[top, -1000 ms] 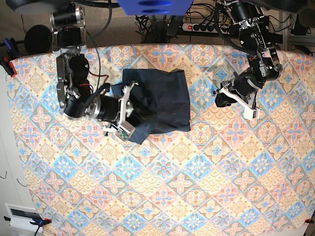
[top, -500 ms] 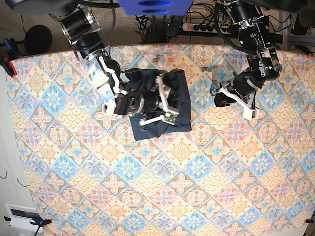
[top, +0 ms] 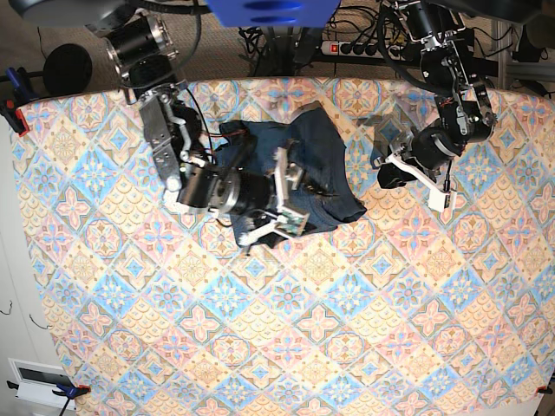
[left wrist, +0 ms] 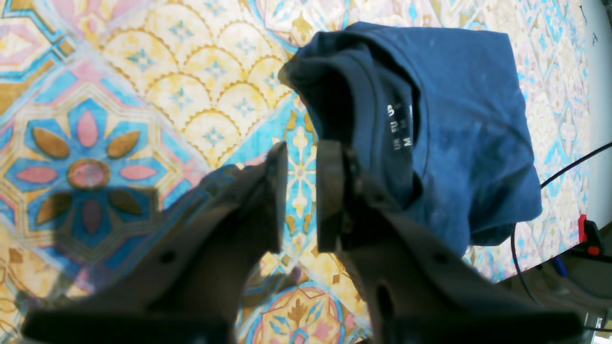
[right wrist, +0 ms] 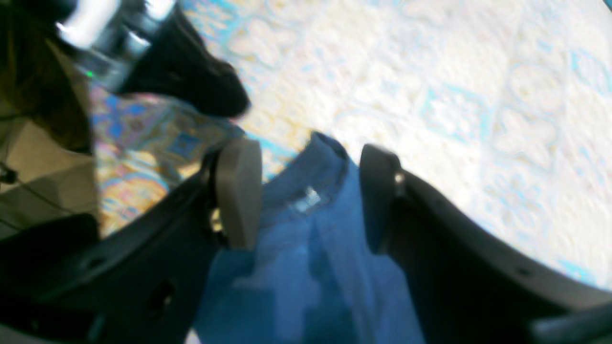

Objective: Layout the t-shirt on the table in an organized manner, then fold the t-shirt properly
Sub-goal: 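Grasp the folded shirt edge with the left gripper and tuck it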

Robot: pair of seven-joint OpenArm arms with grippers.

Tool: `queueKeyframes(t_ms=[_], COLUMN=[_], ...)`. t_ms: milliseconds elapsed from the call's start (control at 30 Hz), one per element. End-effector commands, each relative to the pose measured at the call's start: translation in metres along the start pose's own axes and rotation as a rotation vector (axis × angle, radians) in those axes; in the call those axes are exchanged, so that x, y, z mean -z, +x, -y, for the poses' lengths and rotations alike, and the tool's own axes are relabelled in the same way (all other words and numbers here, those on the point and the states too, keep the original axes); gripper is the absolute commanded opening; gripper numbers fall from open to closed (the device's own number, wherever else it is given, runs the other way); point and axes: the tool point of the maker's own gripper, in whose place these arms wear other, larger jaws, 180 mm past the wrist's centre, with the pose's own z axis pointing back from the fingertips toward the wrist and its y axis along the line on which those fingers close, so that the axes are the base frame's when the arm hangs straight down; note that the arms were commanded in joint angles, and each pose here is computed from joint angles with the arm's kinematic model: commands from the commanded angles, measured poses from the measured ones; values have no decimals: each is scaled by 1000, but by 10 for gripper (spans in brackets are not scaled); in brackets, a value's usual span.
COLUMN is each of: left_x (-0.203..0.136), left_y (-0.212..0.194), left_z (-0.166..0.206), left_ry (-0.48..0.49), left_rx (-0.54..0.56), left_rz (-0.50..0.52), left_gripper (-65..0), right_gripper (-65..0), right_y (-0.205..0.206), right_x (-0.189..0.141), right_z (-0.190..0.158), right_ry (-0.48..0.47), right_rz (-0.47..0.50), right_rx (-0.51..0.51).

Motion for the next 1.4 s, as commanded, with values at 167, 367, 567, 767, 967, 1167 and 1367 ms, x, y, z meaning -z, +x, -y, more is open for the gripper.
queueKeyframes(t_ms=[167, 367, 567, 767, 967, 1167, 1367], left_x=[0, 26, 64, 80, 99, 116, 118], left_y=[19, 38, 44, 32, 41, 67, 95], left_z=[15, 31, 40, 39, 45, 102, 147], left_ry=[-45, -107, -219, -251, -276, -351, -426], left_rx=[32, 21, -134, -209, -240, -146, -96], left_rz=[47, 41, -14, -67, -74, -24, 19], left_gripper=[-534, -488, -207, -139, -221, -650, -650], right_gripper=[-336, -336, -336, -336, -336, -336, -336], right_y=[-28, -56, -65, -66, -65, -65, -67], right_x=[-29, -52, -52, -52, -52, -52, -53], right_z=[50, 72, 66, 65, 65, 66, 65], right_ry=[-122, -210, -201, -201, -201, -201, -201], right_rz=[-51, -81, -92, -91, -89, -92, -95], right_rx=[46, 132, 151, 154, 154, 153, 157])
